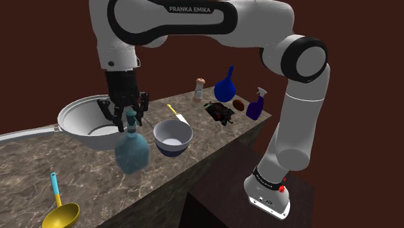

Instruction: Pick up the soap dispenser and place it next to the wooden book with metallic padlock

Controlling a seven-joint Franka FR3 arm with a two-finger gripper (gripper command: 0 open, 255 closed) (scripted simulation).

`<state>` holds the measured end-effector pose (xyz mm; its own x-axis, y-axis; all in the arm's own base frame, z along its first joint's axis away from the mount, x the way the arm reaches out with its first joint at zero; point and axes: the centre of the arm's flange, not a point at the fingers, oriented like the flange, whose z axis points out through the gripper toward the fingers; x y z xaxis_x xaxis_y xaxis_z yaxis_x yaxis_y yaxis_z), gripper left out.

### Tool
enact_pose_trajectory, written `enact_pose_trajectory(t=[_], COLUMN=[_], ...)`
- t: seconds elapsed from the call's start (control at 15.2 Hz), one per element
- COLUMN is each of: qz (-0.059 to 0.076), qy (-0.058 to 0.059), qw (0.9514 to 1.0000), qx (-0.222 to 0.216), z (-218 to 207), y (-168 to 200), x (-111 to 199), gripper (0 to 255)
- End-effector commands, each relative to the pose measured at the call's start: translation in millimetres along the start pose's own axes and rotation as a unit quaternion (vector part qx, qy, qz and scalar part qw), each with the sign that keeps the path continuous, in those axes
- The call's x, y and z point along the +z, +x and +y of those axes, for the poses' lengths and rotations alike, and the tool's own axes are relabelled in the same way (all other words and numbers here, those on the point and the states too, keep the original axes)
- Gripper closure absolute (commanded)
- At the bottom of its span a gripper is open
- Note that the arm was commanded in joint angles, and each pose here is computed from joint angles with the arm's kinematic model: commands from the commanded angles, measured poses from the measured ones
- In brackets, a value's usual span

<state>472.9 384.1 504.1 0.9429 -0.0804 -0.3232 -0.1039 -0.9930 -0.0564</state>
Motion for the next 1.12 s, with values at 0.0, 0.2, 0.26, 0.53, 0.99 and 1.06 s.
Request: enact_pose_trajectory(t=[0.0, 0.2, 0.26, 0.53, 0.99, 1.06], qz=[0.000, 0.000, 0.000, 0.000, 0.000, 0.000], qy=[0.000, 0.000, 0.000, 0.000, 0.000, 0.000], qw=[1.0000, 1.0000, 1.0000, 1.0000, 1.0000, 1.0000], qx=[0.000, 0.000, 0.000, 0.000, 0.000, 0.000], z=[-0.5, -1.4, -1.7, -2.9, -5.0, -5.2], y=[-3.7, -8.8, -10.5, -17.4, -29.3, -31.0], x=[-10.7, -25.7, -30.7, -50.6, -85.5, -90.5], gripper=[255, 255, 255, 255, 255, 255])
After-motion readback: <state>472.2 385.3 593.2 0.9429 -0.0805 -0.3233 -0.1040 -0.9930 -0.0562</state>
